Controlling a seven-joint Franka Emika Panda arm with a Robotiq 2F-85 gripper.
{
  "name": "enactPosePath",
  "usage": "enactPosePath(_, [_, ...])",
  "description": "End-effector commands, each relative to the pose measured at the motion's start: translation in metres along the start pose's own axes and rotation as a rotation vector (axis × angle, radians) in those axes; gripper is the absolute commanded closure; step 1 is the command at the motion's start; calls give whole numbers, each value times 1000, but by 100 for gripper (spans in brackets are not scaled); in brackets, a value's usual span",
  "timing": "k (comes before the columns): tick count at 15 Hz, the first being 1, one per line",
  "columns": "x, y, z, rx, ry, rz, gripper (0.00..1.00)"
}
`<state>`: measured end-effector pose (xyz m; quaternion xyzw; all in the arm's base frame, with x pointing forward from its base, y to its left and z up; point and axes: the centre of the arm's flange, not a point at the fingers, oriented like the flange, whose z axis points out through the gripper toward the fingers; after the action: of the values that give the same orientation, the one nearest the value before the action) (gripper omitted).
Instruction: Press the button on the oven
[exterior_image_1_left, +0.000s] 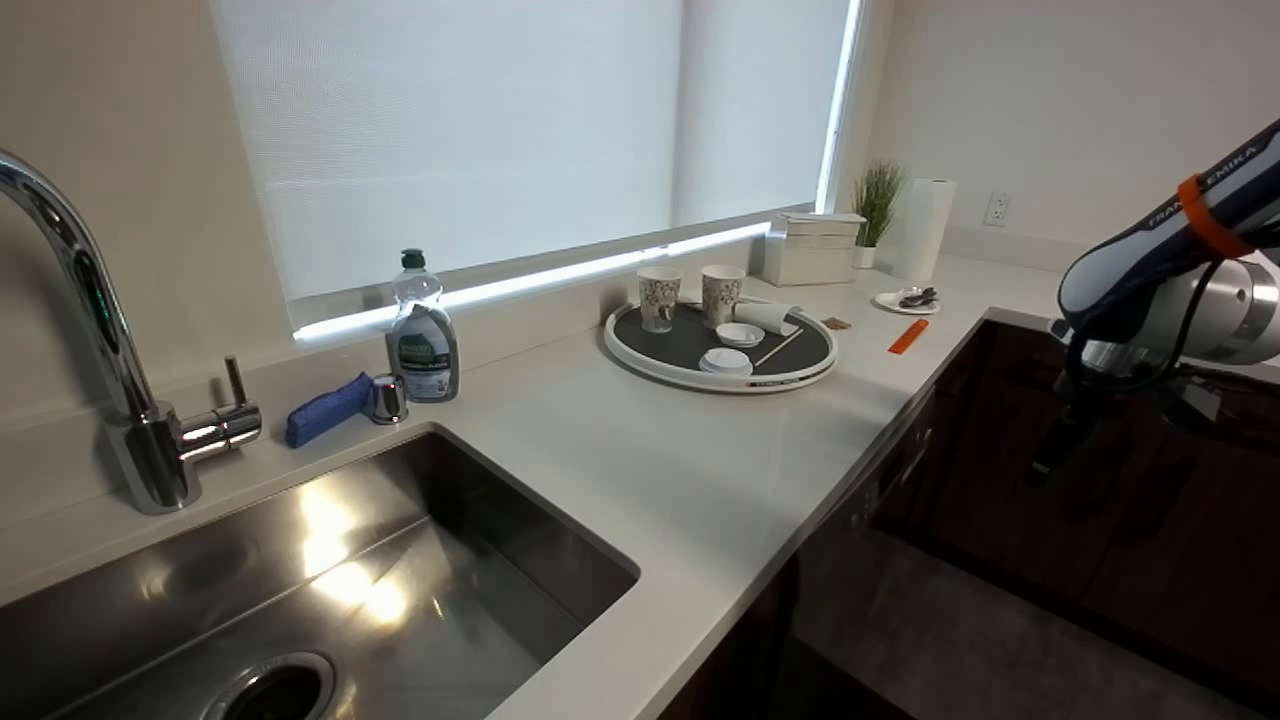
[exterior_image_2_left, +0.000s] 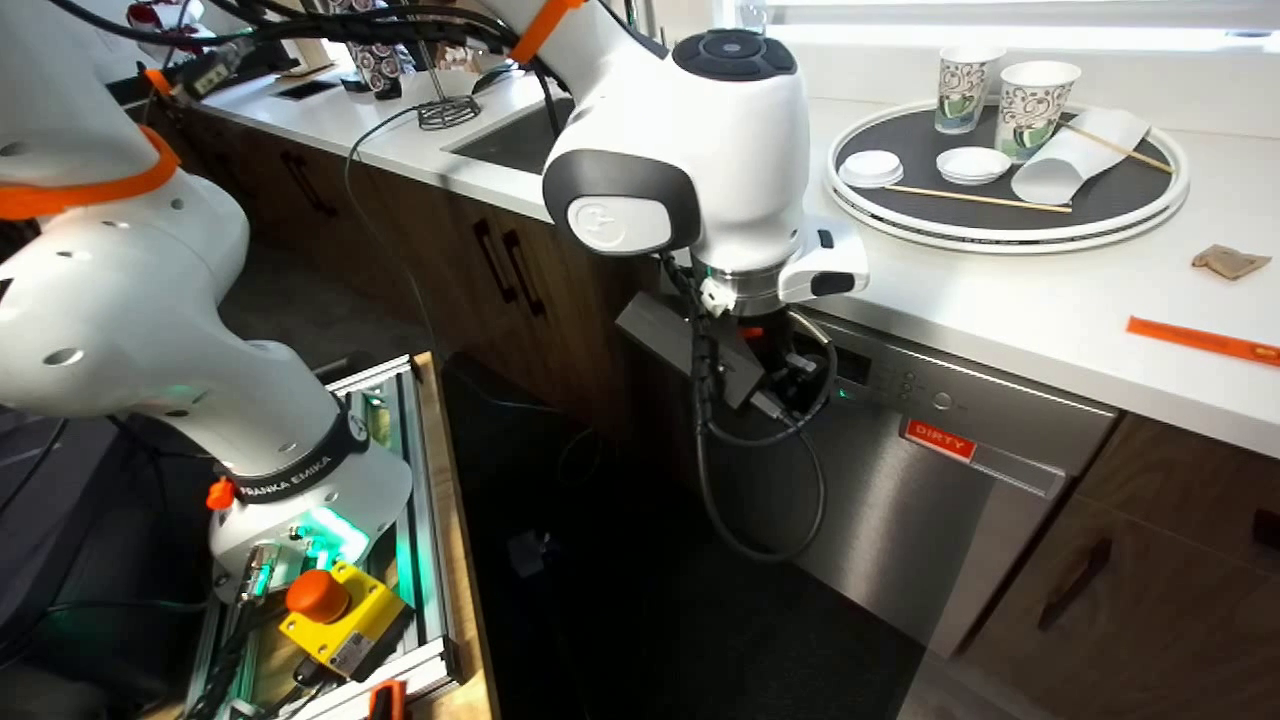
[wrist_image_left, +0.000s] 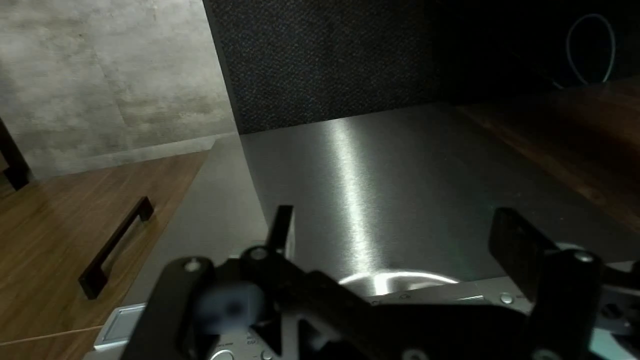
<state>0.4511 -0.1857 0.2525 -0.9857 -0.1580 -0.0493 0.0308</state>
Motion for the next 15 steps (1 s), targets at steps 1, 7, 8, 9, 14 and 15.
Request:
enactPosePath(1, [1, 1, 1, 0, -1, -1, 0])
enactPosePath(7, [7, 22, 12, -53, 72, 24, 0])
enactPosePath(8, [8, 27, 15, -60, 92, 30, 0])
enactPosePath(9, [9, 31, 18, -54, 103, 43, 0])
enactPosePath(14, [15, 44, 35, -23, 156, 78, 34])
enactPosePath(15, [16, 46, 38, -19, 169, 81, 42])
